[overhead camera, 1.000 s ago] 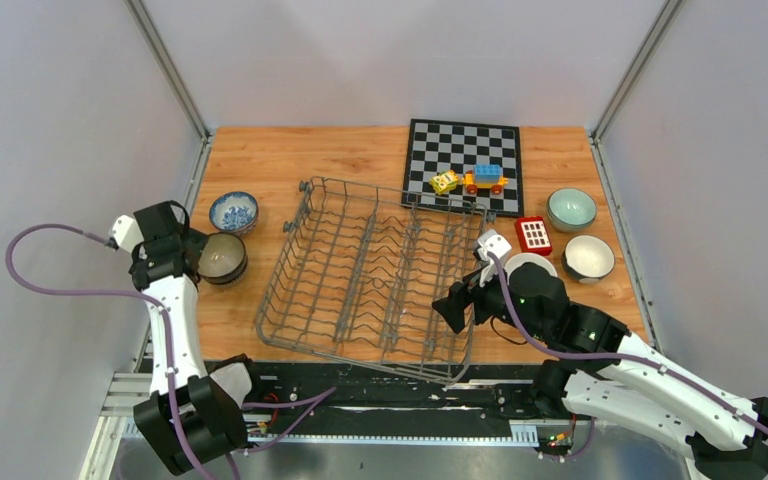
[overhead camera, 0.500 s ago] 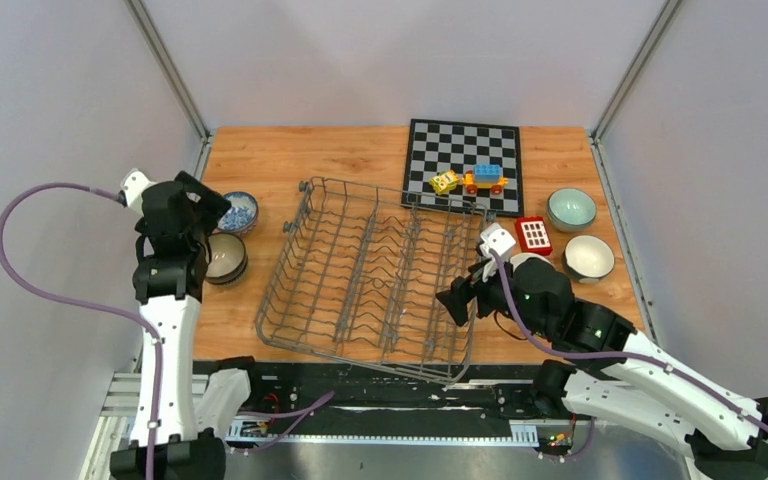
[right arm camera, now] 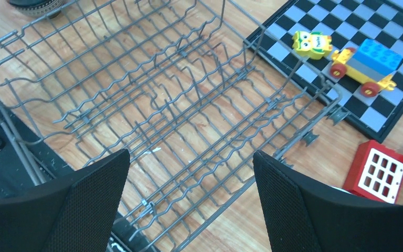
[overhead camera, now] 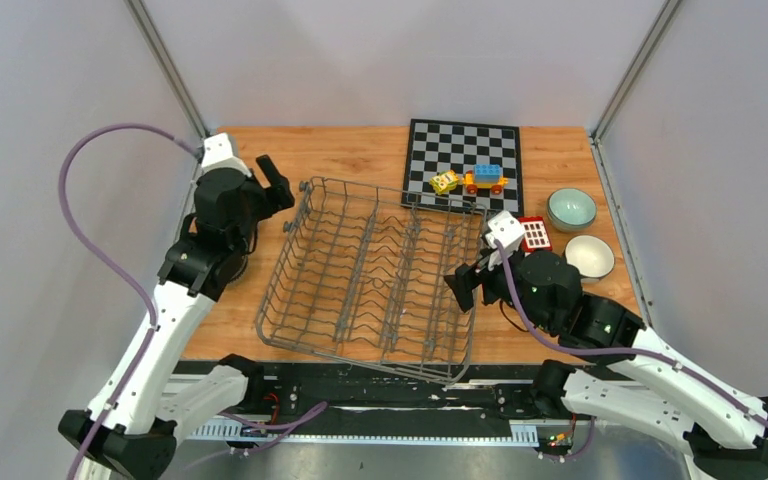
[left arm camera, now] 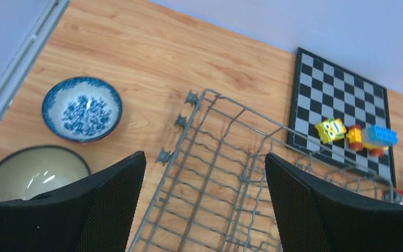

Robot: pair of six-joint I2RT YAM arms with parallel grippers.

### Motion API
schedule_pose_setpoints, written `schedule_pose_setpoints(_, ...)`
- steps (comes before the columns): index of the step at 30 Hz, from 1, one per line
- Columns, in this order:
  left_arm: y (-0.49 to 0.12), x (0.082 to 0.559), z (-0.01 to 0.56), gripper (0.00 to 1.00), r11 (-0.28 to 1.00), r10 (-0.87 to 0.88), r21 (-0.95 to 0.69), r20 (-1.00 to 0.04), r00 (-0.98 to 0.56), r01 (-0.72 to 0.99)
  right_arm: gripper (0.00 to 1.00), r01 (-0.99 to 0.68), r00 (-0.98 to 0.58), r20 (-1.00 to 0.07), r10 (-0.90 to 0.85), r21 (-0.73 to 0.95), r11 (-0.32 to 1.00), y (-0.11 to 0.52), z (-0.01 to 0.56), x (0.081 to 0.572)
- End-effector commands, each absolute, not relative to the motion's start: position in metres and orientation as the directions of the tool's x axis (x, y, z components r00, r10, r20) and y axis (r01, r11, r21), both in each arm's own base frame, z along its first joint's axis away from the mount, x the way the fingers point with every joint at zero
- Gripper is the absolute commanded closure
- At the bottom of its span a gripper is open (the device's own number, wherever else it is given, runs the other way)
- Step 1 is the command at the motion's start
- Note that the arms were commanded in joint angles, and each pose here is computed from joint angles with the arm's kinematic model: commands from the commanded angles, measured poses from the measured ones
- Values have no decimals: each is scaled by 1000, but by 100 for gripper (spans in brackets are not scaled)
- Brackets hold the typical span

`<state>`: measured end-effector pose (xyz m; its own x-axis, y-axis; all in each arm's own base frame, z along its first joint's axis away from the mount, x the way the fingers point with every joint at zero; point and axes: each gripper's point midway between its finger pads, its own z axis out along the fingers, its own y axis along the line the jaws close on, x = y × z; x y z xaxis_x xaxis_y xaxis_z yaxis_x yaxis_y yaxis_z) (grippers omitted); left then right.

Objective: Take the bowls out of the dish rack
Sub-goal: Reset both arms

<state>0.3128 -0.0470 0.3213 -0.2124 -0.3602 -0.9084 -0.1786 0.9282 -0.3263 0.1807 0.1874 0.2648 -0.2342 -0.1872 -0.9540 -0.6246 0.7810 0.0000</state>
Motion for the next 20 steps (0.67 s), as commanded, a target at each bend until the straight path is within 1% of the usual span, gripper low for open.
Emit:
schedule_pose_setpoints(1,-66,315,346,15,979,-192,-174,-962,-194,-106,9,-580,-201,-960,-195,-44,814,177,281,188)
schedule_pose_setpoints(6,-100,308,338,15,999,-36,-43,-962,-272,21,9,-531,-218,-958,-184,-41,846,170,279,192)
schedule_pose_setpoints(8,-111,303,325,11,996,-10,-37,-952,-305,83,9,-493,-226,-959,-172,-40,869,163,279,195)
schedule_pose_setpoints(9,-112,301,320,9,994,-25,-55,-952,-305,91,9,-466,-225,-960,-170,-47,883,157,279,197)
schedule_pose_setpoints(10,-115,299,314,4,992,-47,-80,-952,-303,97,9,-444,-222,-961,-165,-51,894,152,279,199)
schedule_pose_setpoints(11,-115,295,315,1,988,-86,-118,-956,-280,100,9,-428,-220,-962,-161,-53,902,149,279,200)
schedule_pose_setpoints(14,-113,288,306,0,973,-190,-216,-949,-253,79,9,-396,-210,-967,-148,-54,917,141,282,201)
schedule_pose_setpoints(17,-109,286,295,0,957,-274,-290,-926,-261,23,9,-379,-205,-968,-143,-57,924,139,284,203)
schedule_pose_setpoints(20,-112,284,287,0,954,-283,-300,-907,-313,5,9,-373,-200,-970,-140,-56,926,141,287,206)
